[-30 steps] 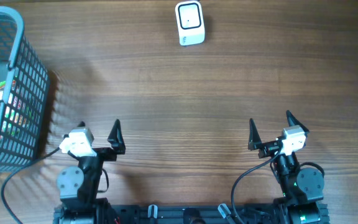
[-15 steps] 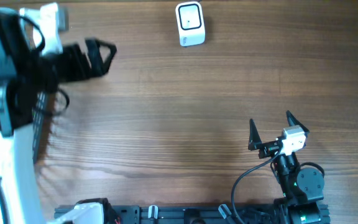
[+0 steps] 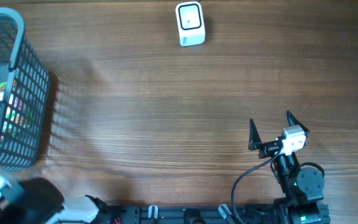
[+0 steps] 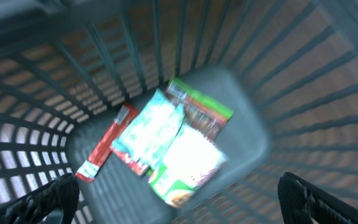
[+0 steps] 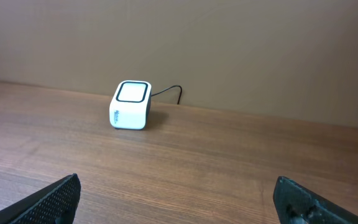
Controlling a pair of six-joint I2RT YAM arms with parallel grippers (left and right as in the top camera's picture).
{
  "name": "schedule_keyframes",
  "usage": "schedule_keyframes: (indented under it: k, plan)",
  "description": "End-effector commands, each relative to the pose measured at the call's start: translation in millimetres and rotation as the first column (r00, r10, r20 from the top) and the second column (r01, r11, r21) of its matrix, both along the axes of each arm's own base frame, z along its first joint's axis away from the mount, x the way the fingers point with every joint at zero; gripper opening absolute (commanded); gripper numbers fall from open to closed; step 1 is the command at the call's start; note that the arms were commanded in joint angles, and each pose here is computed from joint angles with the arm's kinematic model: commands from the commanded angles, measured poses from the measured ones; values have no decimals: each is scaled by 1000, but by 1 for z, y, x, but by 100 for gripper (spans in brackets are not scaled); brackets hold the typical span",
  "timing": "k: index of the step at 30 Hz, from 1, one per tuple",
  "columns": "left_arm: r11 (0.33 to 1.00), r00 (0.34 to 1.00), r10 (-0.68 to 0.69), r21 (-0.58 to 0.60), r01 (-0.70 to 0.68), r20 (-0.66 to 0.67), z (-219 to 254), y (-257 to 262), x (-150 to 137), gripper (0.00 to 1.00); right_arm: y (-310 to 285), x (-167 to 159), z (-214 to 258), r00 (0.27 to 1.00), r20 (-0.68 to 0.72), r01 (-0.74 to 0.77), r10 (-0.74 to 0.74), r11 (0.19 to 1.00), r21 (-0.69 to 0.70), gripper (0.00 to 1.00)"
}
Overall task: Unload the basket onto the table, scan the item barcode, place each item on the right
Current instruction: 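Reach the left gripper into the basket and grasp the noodle cup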
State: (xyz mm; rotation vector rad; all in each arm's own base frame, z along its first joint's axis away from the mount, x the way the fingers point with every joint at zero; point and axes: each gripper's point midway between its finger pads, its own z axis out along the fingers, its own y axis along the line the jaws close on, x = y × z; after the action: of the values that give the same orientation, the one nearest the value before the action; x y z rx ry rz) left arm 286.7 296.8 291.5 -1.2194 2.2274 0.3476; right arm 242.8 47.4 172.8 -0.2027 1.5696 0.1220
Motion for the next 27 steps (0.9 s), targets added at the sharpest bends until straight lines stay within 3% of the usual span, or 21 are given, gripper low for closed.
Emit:
schedule_keyframes:
  k: [1, 3, 12, 16, 24, 27]
  plan:
    - [953, 953, -286, -131, 272, -100, -53, -11, 24, 100, 0, 0, 1, 1000, 7, -1, 1, 1000, 0, 100]
    - [927, 930, -350, -182, 328, -109, -72, -14, 32, 100, 0, 0, 1, 1000, 7, -1, 1, 1000, 0, 100]
    - [870, 883, -426, -356, 341, -195, -159, -6, 42, 100, 0, 0, 1, 1000, 7, -1, 1, 1000, 0, 100]
    - [815, 856, -489, -439, 379, -170, -190, -14, 49, 100, 0, 0, 1, 1000, 7, -1, 1, 1000, 0, 100]
    - [794, 848, -494, -497, 350, -192, -236, -21, 39, 100, 0, 0, 1, 1000, 7, -1, 1, 1000, 0, 100]
    - [801, 852, -489, -484, 353, -187, -232, -18, 42, 79, 0, 0, 1, 1000, 7, -1, 1, 1000, 0, 100]
